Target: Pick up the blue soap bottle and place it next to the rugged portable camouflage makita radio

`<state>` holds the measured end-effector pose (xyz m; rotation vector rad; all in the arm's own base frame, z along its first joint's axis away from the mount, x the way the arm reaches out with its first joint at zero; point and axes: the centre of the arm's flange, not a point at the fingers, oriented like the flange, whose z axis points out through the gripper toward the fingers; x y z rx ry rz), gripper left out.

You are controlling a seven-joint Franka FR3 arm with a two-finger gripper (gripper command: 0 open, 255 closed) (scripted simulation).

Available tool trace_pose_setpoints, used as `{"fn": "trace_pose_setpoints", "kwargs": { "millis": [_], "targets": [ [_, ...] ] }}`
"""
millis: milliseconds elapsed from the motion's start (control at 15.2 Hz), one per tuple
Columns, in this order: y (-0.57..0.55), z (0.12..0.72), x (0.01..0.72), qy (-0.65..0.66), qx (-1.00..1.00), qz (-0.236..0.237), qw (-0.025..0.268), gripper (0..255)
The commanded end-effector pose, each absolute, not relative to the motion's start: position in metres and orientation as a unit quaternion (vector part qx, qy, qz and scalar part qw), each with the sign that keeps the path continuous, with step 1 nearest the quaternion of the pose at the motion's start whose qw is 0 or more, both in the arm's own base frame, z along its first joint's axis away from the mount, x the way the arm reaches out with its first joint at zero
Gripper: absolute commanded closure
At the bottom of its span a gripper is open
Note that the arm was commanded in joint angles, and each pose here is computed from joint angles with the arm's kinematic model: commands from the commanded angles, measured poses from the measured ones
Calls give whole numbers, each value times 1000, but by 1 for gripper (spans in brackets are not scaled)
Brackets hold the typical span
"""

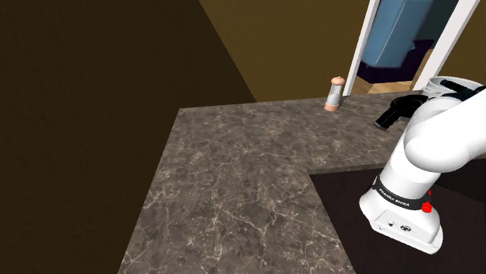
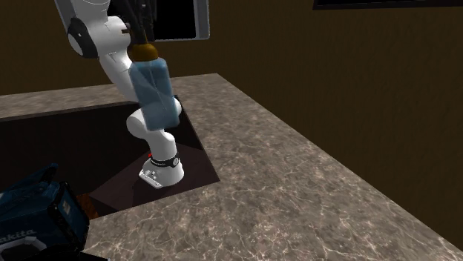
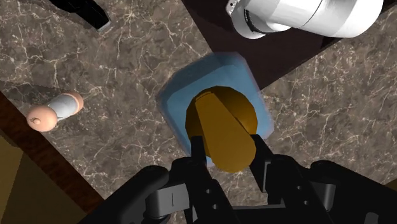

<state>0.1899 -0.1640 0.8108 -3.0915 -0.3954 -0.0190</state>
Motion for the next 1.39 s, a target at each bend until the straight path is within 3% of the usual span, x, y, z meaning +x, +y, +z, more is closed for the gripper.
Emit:
{"fn": "trace_pose_setpoints", "kwargs": {
  "millis": [0, 1320],
  "targets": [
    [-185, 809, 175, -127, -992, -6, 12, 255],
    [-371, 793, 58, -127, -992, -6, 12, 255]
  ]
}}
